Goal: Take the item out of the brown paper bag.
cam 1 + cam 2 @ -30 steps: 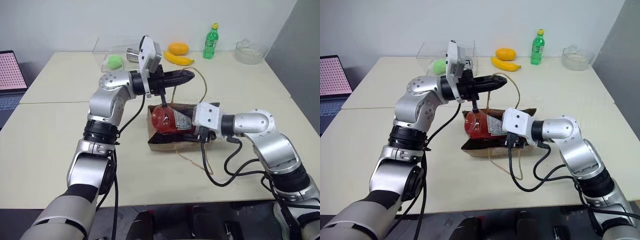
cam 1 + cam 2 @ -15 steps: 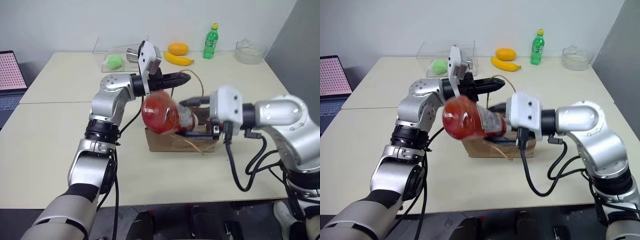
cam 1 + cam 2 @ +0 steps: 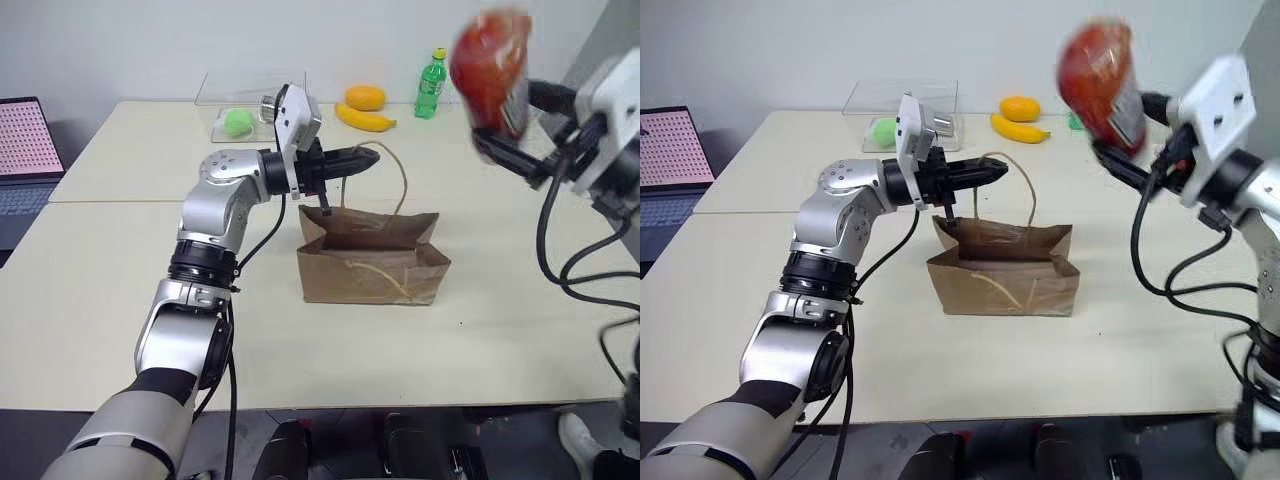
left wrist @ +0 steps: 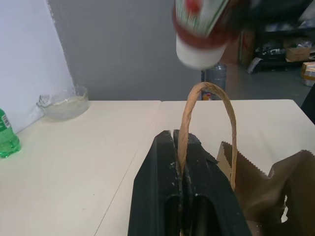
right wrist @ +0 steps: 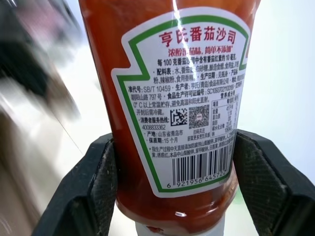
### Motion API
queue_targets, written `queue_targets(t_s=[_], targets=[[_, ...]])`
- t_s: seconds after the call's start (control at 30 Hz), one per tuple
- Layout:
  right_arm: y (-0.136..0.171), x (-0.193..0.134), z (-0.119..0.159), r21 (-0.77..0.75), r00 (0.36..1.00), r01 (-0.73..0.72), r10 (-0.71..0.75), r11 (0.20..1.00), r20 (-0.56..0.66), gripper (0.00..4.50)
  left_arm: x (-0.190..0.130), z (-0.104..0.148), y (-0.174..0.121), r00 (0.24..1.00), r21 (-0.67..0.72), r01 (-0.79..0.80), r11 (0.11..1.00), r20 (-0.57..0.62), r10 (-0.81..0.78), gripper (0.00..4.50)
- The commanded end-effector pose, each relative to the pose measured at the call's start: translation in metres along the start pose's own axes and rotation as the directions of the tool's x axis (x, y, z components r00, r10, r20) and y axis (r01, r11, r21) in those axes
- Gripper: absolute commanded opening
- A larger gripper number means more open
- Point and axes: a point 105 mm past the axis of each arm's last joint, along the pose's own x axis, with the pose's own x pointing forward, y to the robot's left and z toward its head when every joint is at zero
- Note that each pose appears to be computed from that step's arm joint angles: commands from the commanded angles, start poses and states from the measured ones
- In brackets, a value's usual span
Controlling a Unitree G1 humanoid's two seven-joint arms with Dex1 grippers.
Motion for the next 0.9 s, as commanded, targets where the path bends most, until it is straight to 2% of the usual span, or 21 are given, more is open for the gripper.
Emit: queue_targets(t_s=[0.03, 0.1, 0.23, 0.3, 0.43, 0.47, 0.6, 0.7, 0.8, 0.9], targets=[[-0.001, 0.006, -0.038, -0.181, 0.987, -0.012, -0.017, 0.983, -0.158, 3.01, 0.005, 0.016, -0.003, 0.999, 0.048, 0.009, 0.999, 0.04, -0.011, 0.0], [0.005, 0.011, -0.073, -0.249, 0.96, -0.068, -0.004, 0.966, -0.28, 3.01, 0.006, 0.016, -0.006, 0.999, 0.049, 0.015, 0.999, 0.043, -0.017, 0.0], [0.022, 0.015, -0.117, -0.295, 0.909, -0.211, 0.076, 0.932, -0.41, 3.0, 0.005, 0.016, -0.006, 0.999, 0.053, 0.013, 0.999, 0.042, -0.015, 0.0], [0.029, 0.014, -0.133, -0.3, 0.882, -0.273, 0.114, 0.914, -0.458, 3.0, 0.003, 0.016, -0.006, 0.999, 0.054, 0.009, 0.998, 0.041, -0.011, 0.0], [0.039, 0.012, -0.147, -0.279, 0.851, -0.34, 0.167, 0.898, -0.498, 3.0, 0.003, 0.016, -0.006, 0.999, 0.055, 0.007, 0.998, 0.039, -0.009, 0.0], [0.04, 0.012, -0.148, -0.281, 0.851, -0.345, 0.171, 0.896, -0.497, 3.0, 0.003, 0.016, -0.006, 0.999, 0.055, 0.006, 0.998, 0.039, -0.008, 0.0], [0.041, 0.009, -0.138, -0.238, 0.876, -0.318, 0.189, 0.918, -0.443, 4.43, 0.002, 0.014, -0.007, 0.999, 0.053, 0.007, 0.999, 0.037, -0.009, 0.0], [0.044, 0.0, -0.125, -0.213, 0.882, -0.324, 0.214, 0.922, -0.419, 4.47, 0.002, 0.013, -0.006, 0.999, 0.051, 0.007, 0.999, 0.033, -0.008, 0.0], [0.046, -0.012, -0.099, -0.178, 0.919, -0.27, 0.197, 0.946, -0.342, 4.47, 0.001, 0.013, -0.005, 1.0, 0.052, 0.005, 0.999, 0.027, -0.006, 0.0], [0.06, -0.027, -0.064, -0.049, 0.958, -0.211, 0.196, 0.976, -0.208, 4.47, -0.002, 0.014, 0.0, 0.999, 0.059, -0.026, 0.998, 0.02, 0.025, 0.0]])
